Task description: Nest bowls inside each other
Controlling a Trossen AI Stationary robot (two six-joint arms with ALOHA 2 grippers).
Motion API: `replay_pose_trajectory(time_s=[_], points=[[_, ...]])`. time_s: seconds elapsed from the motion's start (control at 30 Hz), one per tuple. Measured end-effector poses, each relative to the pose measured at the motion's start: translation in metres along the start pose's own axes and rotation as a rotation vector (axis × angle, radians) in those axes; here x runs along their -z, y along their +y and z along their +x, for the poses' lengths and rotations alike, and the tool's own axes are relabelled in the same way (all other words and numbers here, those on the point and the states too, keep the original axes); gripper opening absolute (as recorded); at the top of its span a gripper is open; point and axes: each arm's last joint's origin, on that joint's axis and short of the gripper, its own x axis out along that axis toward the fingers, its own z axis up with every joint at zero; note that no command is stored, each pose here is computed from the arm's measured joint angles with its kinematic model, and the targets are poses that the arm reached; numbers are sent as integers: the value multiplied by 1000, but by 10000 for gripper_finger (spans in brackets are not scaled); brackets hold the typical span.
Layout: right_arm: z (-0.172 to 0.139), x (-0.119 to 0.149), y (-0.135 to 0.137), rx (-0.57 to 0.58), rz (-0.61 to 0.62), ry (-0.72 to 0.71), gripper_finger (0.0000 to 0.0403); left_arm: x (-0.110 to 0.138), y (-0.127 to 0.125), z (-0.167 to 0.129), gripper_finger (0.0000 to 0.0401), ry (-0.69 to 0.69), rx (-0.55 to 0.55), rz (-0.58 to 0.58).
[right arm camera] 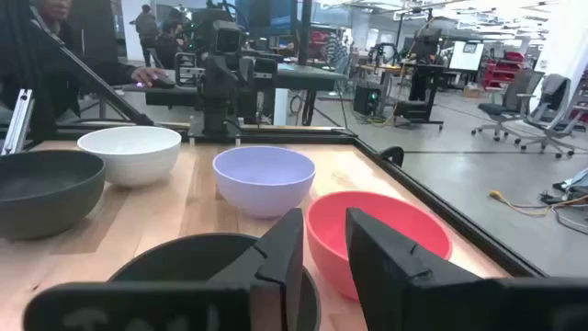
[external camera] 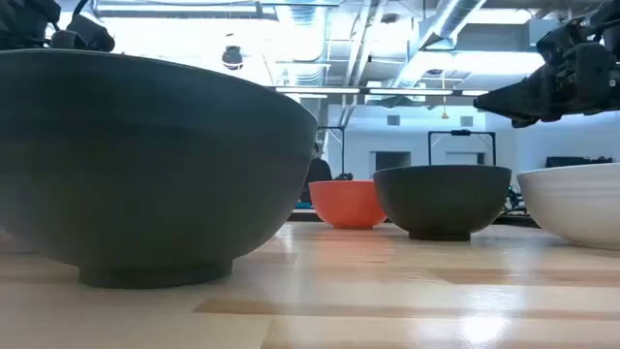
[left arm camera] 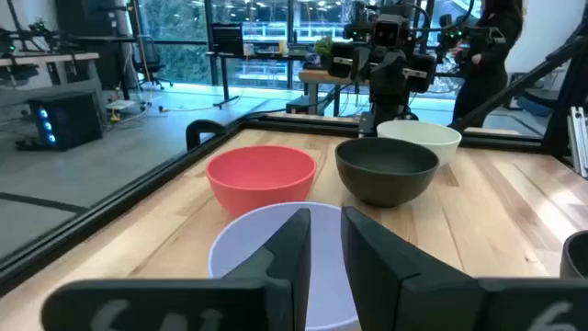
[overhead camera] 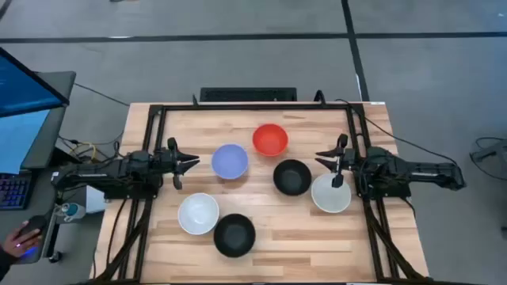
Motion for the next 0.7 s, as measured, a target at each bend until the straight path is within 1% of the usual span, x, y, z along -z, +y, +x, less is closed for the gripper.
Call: replay_pose_trajectory(time_s=[0.67,0.7], points=[[0,0,0,0,0,0,109,0,0,0,54,1,0,1],[0,0,0,0,0,0,109,0,1,0,54,-7,-20,51]])
